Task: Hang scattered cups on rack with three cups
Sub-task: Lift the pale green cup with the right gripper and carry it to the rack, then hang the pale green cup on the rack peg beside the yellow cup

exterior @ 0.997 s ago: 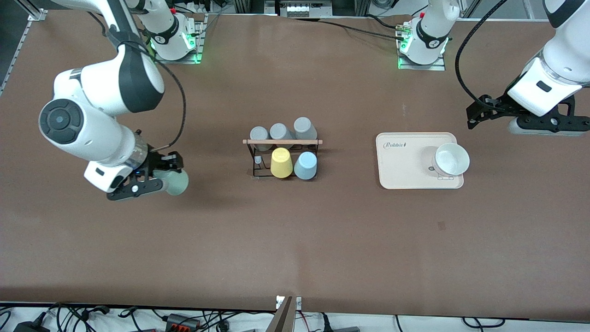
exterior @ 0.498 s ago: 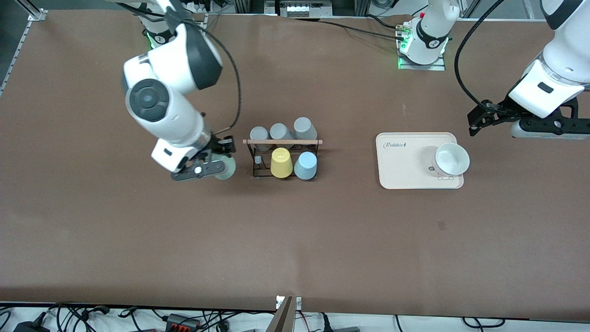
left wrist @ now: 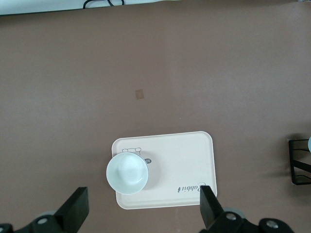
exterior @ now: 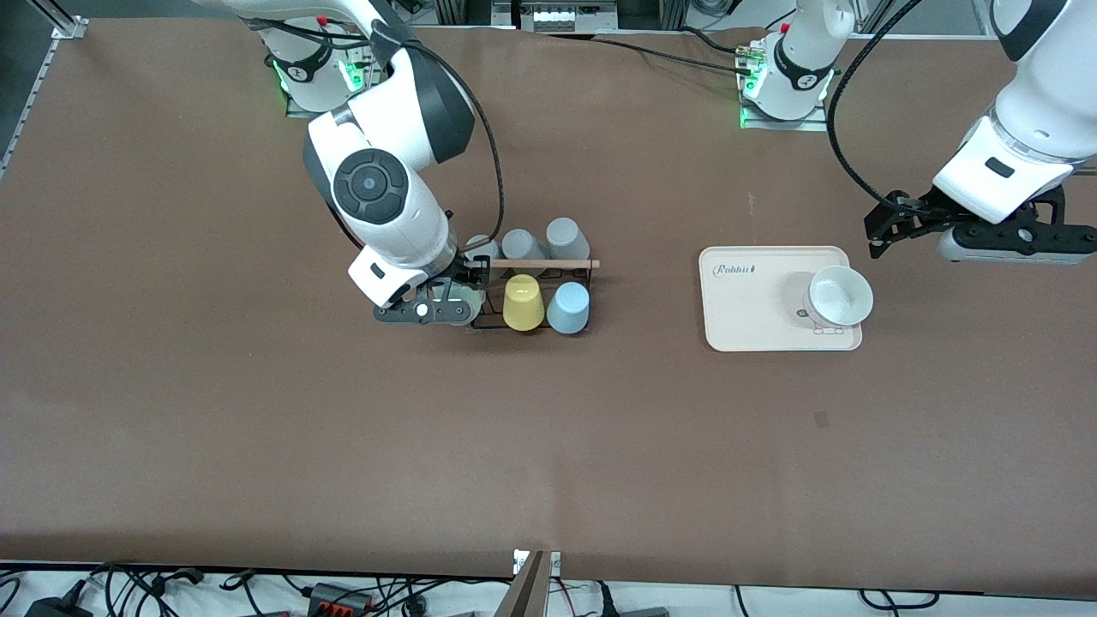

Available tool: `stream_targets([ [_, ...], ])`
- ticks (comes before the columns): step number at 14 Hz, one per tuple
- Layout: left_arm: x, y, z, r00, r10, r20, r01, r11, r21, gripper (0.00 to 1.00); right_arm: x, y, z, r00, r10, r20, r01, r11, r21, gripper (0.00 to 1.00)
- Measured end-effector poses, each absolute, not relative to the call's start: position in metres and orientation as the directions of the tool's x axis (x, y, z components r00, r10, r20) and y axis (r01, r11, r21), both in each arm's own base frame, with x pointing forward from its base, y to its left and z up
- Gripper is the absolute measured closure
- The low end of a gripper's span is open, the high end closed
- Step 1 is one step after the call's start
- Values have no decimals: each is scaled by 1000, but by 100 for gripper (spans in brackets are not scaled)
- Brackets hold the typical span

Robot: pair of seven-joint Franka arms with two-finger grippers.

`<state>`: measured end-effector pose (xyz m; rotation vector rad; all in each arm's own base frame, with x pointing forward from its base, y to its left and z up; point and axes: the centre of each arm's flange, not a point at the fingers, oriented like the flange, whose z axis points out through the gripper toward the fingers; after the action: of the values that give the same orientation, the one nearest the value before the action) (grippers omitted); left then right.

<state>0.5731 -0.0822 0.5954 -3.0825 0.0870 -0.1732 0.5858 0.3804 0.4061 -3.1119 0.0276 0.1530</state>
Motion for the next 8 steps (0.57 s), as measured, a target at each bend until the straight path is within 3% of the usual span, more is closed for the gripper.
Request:
stream_targets([
  [8, 571, -81, 593, 995, -56, 88, -51, -997, -58, 0, 578, 396, 389, 986, -79, -148, -86, -995, -41, 33],
])
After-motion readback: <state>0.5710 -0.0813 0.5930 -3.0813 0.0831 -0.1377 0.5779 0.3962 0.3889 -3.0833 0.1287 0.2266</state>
